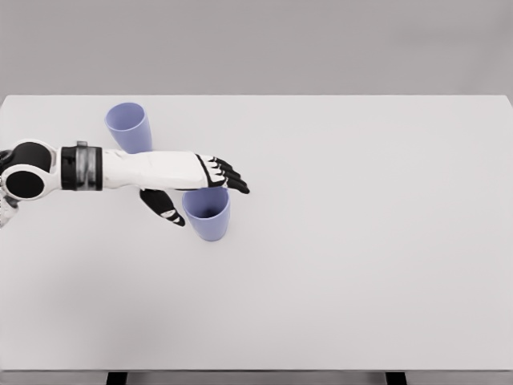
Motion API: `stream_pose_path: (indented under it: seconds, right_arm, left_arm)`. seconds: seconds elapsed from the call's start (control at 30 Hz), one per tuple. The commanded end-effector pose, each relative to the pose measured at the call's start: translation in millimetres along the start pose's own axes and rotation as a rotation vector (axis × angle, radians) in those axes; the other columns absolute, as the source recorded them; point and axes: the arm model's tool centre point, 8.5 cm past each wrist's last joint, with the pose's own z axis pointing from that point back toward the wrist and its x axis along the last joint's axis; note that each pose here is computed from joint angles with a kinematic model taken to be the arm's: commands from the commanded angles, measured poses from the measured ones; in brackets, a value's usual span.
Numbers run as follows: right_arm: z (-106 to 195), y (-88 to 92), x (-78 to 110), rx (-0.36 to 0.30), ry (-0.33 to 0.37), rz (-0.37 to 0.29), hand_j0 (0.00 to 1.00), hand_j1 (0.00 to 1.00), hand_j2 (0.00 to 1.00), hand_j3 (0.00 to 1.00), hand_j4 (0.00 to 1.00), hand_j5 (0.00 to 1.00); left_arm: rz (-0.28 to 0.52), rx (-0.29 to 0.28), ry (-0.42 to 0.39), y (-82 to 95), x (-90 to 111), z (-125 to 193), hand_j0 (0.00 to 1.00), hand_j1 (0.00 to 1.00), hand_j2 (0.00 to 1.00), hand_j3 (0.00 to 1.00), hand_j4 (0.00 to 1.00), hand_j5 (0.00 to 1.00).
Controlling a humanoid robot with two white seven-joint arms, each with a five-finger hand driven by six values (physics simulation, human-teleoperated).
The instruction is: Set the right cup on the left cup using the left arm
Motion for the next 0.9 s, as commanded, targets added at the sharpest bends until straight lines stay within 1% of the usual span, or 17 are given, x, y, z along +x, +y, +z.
stream_pose_path:
  seconds: [0.0, 0.07, 0.17, 0.23, 0.27, 0.3, 0.33, 0.43, 0.47, 0.5, 0.67, 0.7, 0.87]
  right_arm:
    - [0, 0.0, 0.0, 0.0, 0.0, 0.0, 1.0, 1.0, 1.0, 1.0, 1.0, 1.0]
    - [0, 0.0, 0.0, 0.0, 0.0, 0.0, 1.0, 1.0, 1.0, 1.0, 1.0, 1.0]
    - [0, 0.0, 0.0, 0.0, 0.0, 0.0, 1.0, 1.0, 1.0, 1.0, 1.0, 1.0]
    - [0, 0.0, 0.0, 0.0, 0.0, 0.0, 1.0, 1.0, 1.0, 1.0, 1.0, 1.0]
    - [0, 0.0, 0.0, 0.0, 0.0, 0.0, 1.0, 1.0, 1.0, 1.0, 1.0, 1.0]
    - [0, 0.0, 0.1, 0.0, -0.001, 0.0, 1.0, 1.0, 1.0, 1.0, 1.0, 1.0]
    - [0, 0.0, 0.0, 0.0, 0.0, 0.0, 1.0, 1.0, 1.0, 1.0, 1.0, 1.0]
    - [0, 0.0, 0.0, 0.0, 0.0, 0.0, 1.0, 1.0, 1.0, 1.0, 1.0, 1.0]
    - [0, 0.0, 0.0, 0.0, 0.0, 0.0, 1.0, 1.0, 1.0, 1.0, 1.0, 1.0]
    - [0, 0.0, 0.1, 0.0, -0.001, 0.0, 1.0, 1.0, 1.0, 1.0, 1.0, 1.0]
    - [0, 0.0, 0.0, 0.0, 0.0, 0.0, 1.0, 1.0, 1.0, 1.0, 1.0, 1.0]
    - [0, 0.0, 0.0, 0.0, 0.0, 0.0, 1.0, 1.0, 1.0, 1.0, 1.0, 1.0]
    - [0, 0.0, 0.0, 0.0, 0.0, 0.0, 1.0, 1.0, 1.0, 1.0, 1.0, 1.0]
  left_arm:
    - [0.006, 0.0, 0.013, -1.3, -6, -3, 1.0, 1.0, 1.0, 1.0, 1.0, 1.0]
    - [0.009, -0.001, 0.016, -2.2, -6, -2, 1.0, 1.0, 1.0, 1.0, 1.0, 1.0]
    - [0.011, -0.018, 0.036, -9.0, -12, -1, 1.0, 1.0, 1.0, 1.0, 1.0, 1.0]
    - [0.007, -0.022, 0.04, -9.5, -13, -1, 1.0, 1.0, 1.0, 1.0, 1.0, 1.0]
    - [0.008, -0.022, 0.035, -9.9, -12, -3, 0.95, 0.95, 0.95, 0.95, 0.95, 0.95]
    - [0.013, -0.022, 0.032, -11.8, -12, -4, 0.92, 0.92, 0.92, 0.92, 0.92, 0.92]
    - [0.015, -0.021, 0.032, -12.4, -12, -4, 0.85, 0.85, 0.85, 0.85, 0.85, 0.85]
    - [0.026, -0.017, 0.029, -17.3, -11, -5, 0.73, 0.73, 0.73, 0.73, 0.73, 0.73]
    - [0.028, -0.015, 0.028, -17.8, -11, -5, 0.72, 0.72, 0.72, 0.72, 0.72, 0.72]
    - [0.031, -0.01, 0.029, -17.0, -11, -5, 0.69, 0.69, 0.69, 0.69, 0.69, 0.69]
    - [0.033, -0.011, 0.029, -17.4, -11, -4, 0.66, 0.66, 0.66, 0.66, 0.66, 0.66]
    - [0.033, -0.011, 0.028, -17.2, -11, -4, 0.64, 0.64, 0.64, 0.64, 0.64, 0.64]
    - [0.019, 0.0, 0.032, -8.1, -10, 2, 0.6, 0.6, 0.6, 0.6, 0.6, 0.6]
